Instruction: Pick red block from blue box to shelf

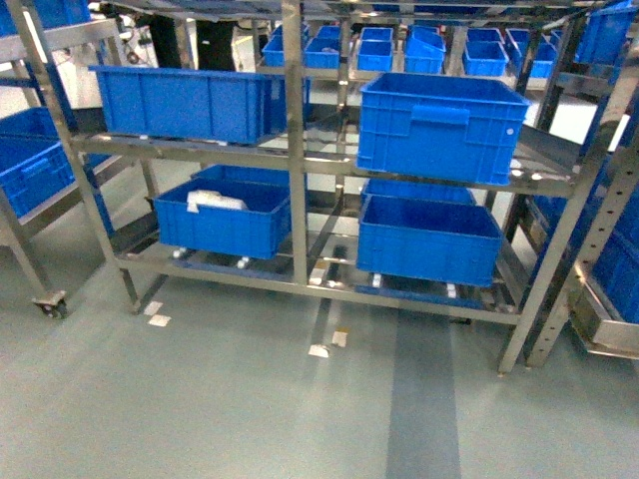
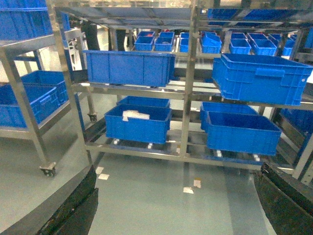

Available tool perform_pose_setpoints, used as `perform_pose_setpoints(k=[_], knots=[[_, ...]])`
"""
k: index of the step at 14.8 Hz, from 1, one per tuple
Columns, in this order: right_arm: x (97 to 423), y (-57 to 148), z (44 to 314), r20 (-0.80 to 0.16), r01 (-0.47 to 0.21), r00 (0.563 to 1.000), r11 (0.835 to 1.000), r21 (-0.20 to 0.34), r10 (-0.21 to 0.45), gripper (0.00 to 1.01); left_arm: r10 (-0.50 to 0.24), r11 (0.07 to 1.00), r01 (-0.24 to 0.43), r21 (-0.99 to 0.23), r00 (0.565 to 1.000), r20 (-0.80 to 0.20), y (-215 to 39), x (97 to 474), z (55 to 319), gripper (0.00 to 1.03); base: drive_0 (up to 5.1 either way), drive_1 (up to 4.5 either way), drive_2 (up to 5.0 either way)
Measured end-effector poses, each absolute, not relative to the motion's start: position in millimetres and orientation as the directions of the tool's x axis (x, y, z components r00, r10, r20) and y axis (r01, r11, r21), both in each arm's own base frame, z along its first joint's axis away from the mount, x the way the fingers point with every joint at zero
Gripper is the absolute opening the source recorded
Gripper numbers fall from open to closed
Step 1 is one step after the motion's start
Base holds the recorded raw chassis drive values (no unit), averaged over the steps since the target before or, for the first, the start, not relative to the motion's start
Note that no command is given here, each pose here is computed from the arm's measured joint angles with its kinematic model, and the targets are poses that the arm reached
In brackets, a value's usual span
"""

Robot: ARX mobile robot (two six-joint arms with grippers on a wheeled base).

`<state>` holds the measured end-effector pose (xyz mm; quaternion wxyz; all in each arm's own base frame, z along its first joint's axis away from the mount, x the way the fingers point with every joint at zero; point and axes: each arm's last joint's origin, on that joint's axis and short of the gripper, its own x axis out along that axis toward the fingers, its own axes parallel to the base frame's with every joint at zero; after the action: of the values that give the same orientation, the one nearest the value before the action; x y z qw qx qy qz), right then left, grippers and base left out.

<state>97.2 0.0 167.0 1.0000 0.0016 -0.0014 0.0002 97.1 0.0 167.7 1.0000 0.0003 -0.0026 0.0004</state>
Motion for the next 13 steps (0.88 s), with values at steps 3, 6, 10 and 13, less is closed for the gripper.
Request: perform_pose_setpoints(k=[3, 6, 10, 13], knots=[[97.2, 0.0, 167.0, 0.003, 0.0, 1.0, 1.0, 0.003, 0.0, 0.28, 0.001, 1.0, -0.001, 0.001, 1.0, 0.005, 0.0, 97.1, 167.7, 0.98, -1.5, -1.5, -1.5], [97.2, 0.0, 167.1, 0.004, -0.001, 1.0, 1.0, 0.003, 0.001, 0.28, 0.001, 1.0, -0.001, 0.001, 1.0, 0.005, 0.0, 97.1, 167.8, 0.98, -1.7, -1.74, -1.7], [97.2, 0.0, 167.0, 0.003, 0.0, 1.0, 1.0, 0.003, 0.0, 0.28, 0.001, 1.0, -0.001, 0.001, 1.0, 0.005, 0.0, 97.1, 167.7, 0.98, -1.6, -1.55, -1.6], [97.2, 0.0, 166.8, 0.001, 0.0, 1.0, 1.0, 0.003, 0.0, 0.28, 0.0, 1.0, 0.0, 0.001, 1.0, 0.003, 0.0, 97.1, 167.5, 0.98, -0.3, 2.46, -3.0]])
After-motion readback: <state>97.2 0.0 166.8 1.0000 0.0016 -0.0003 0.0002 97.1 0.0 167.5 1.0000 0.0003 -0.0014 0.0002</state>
